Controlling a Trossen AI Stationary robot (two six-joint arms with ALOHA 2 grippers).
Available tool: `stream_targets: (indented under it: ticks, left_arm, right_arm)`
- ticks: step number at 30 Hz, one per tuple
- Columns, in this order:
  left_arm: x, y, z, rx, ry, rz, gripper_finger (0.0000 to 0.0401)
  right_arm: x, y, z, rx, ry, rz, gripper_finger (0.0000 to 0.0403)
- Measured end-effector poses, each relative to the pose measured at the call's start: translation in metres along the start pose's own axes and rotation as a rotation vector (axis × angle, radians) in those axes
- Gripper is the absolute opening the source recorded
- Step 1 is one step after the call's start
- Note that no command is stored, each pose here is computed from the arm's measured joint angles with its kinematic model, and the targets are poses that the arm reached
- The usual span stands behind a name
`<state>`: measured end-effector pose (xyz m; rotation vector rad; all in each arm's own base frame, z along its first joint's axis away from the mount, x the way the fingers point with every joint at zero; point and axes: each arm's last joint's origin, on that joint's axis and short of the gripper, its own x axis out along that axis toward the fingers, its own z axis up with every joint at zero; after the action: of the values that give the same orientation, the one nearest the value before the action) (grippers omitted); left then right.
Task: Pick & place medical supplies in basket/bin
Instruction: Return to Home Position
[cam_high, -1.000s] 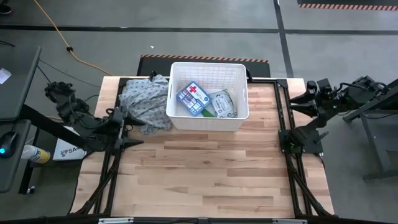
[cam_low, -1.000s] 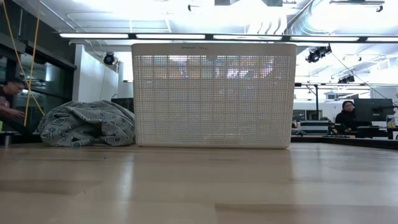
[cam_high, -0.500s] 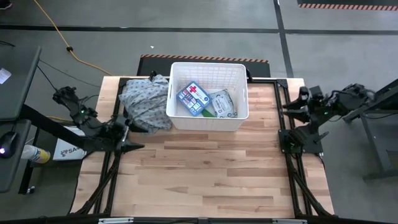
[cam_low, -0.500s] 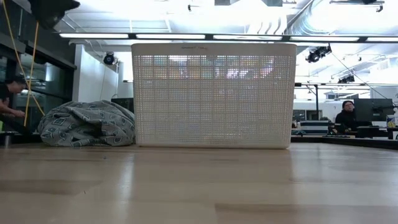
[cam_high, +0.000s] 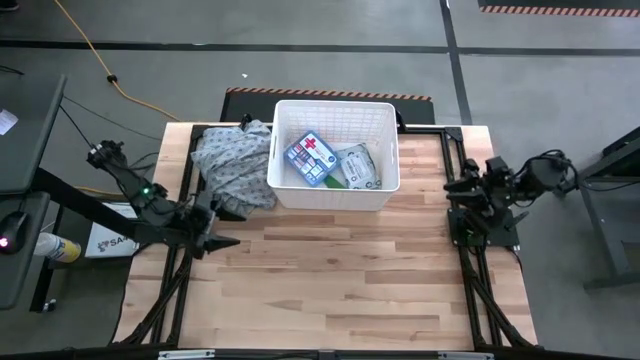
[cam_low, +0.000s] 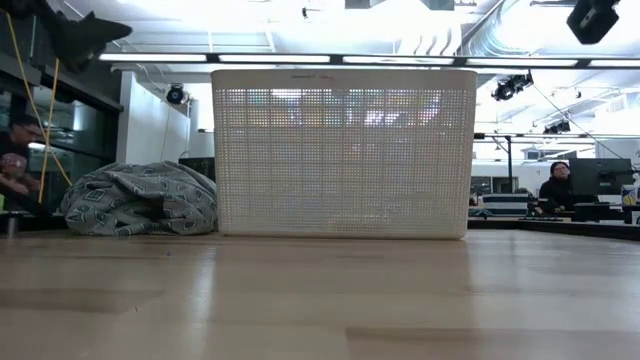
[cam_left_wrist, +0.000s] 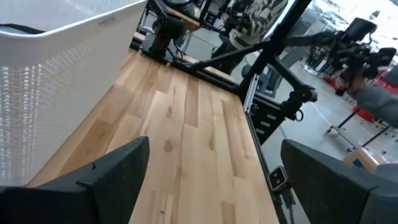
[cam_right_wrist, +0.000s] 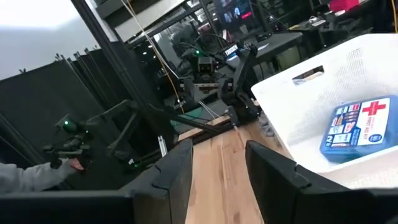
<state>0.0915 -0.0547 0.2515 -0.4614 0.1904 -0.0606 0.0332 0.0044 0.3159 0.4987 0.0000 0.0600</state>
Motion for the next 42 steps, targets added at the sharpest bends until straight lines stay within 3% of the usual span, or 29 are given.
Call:
stream_targets:
  ticks: [19,42]
  left_arm:
    - [0.013,0.009,-0.028,-0.022,-0.065,-0.007,0.0397]
    - [0.023,0.007,-0.034,-0.009,-0.065,0.011,0.0397]
  right_arm:
    - [0.021,-0.013,-0.052,0.018,0.038,0.028,0.0141]
    - [0.053,-0.030,-0.126,0.070,-0.011,0.113,0.0141]
